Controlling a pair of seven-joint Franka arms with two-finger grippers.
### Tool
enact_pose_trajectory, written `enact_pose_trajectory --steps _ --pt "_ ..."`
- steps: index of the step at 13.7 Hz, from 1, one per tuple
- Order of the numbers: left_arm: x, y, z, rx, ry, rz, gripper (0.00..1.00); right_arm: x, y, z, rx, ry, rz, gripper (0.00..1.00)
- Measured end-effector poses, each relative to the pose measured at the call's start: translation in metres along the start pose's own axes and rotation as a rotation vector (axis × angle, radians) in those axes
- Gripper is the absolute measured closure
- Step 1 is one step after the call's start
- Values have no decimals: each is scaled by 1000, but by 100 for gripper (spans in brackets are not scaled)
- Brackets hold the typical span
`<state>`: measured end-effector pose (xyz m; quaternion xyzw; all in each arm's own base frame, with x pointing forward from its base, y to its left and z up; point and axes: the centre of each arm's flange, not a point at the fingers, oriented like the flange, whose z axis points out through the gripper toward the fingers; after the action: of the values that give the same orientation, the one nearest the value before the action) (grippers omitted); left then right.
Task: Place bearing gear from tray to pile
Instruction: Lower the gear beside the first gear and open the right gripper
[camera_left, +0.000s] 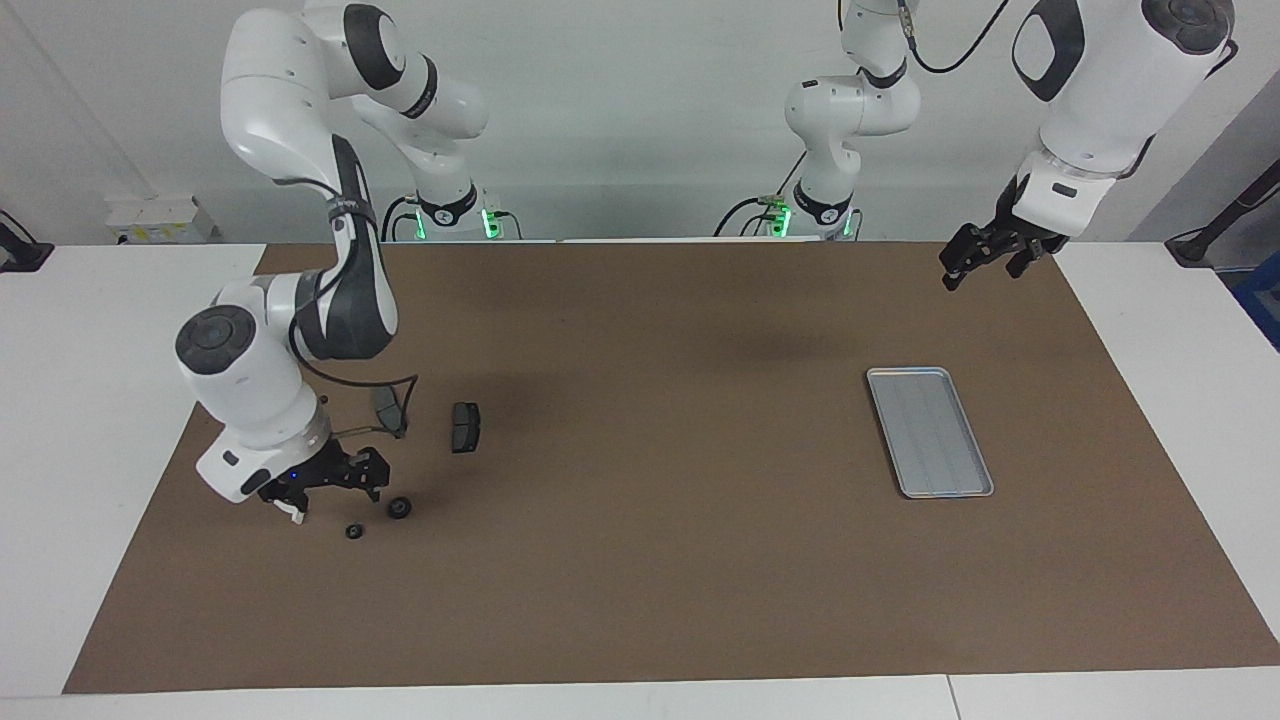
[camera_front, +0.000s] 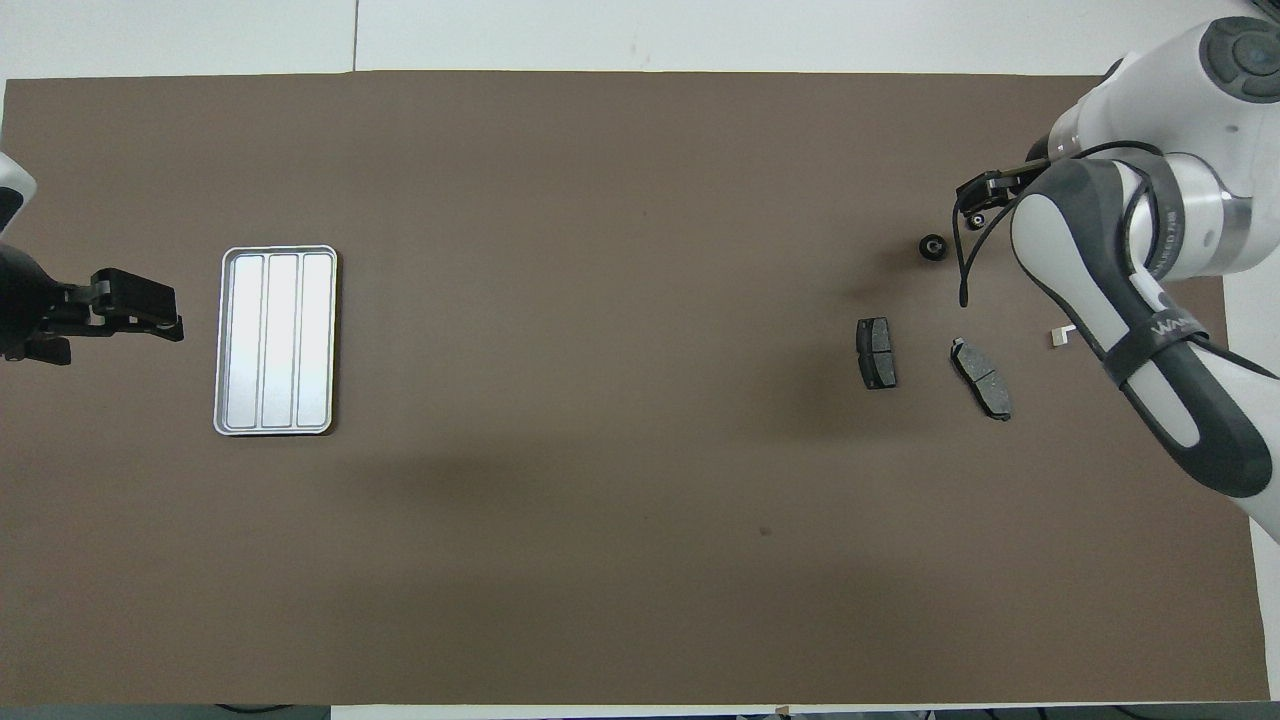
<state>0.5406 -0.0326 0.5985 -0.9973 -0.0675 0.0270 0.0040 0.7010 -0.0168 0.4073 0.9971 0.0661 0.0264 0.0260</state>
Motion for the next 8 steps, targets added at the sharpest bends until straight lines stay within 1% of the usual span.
enact_pose_trajectory --steps 4,6,8 --pt "0 0 0 0 0 0 0 -26 -33 -103 -35 6 -40 0" --pt "0 0 0 0 0 0 0 -42 -49 -139 -55 -2 -57 0" --pt "0 0 0 0 0 0 0 -56 -60 -164 -67 -12 -68 0"
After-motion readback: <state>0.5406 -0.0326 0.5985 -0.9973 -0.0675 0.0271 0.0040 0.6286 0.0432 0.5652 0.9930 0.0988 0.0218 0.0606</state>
